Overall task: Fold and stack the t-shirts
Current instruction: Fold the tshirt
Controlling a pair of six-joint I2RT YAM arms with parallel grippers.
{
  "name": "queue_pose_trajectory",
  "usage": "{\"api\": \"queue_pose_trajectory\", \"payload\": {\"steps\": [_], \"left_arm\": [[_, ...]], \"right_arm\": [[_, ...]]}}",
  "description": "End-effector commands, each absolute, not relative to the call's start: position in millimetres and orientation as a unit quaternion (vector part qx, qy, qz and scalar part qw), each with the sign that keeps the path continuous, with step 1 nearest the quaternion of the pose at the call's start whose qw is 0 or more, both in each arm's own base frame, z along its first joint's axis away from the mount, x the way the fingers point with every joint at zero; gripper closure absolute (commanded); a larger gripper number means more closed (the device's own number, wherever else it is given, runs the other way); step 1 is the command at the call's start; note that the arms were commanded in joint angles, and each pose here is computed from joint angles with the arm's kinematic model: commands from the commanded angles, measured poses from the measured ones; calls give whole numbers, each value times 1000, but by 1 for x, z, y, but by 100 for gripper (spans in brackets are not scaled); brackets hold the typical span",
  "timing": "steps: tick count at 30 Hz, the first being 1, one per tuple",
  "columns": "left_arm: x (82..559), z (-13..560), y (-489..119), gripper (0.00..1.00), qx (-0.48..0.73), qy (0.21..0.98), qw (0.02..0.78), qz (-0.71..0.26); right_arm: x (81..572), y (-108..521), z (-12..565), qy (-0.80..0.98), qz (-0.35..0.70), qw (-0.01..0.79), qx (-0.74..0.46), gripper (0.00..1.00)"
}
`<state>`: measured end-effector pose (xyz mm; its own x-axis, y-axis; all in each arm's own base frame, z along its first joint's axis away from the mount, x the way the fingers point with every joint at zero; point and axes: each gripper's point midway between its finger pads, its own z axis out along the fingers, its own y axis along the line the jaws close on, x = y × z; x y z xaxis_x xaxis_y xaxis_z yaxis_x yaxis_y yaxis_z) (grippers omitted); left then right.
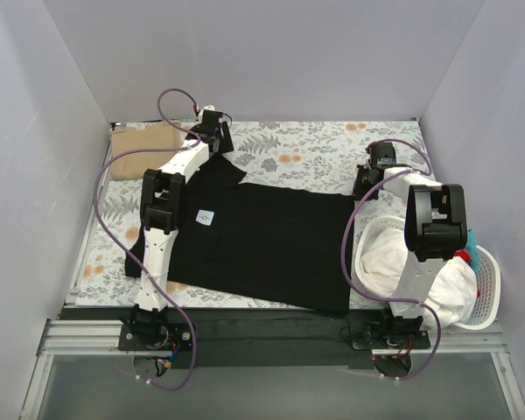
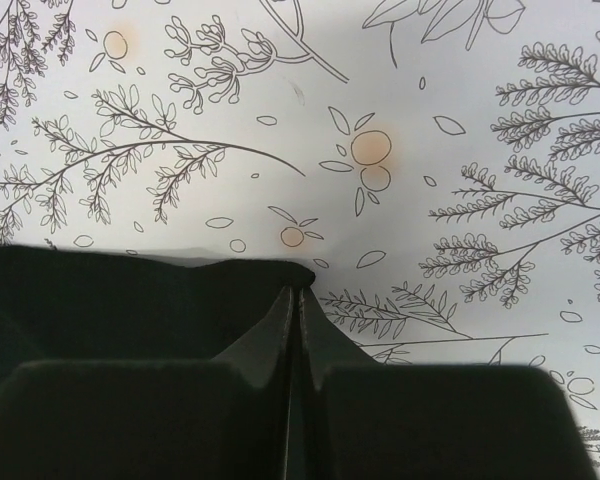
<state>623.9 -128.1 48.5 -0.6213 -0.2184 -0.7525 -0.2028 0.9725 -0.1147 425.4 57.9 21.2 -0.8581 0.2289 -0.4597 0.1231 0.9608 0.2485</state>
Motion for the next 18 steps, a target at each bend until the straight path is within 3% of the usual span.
{"api": "queue_pose_trajectory", "payload": {"steps": [1,15,18], "left_arm": [[636,68,-131,27,-116,888,445,-5],[640,58,-127,52,-127,883,451,11],[640,57,-125,63,-130,882,452,15]], "right_arm": [[413,60,14,962,111,233,85,95],[408,61,13,963,112,231,77,96],[407,61,12,964,113,230,76,96]]}}
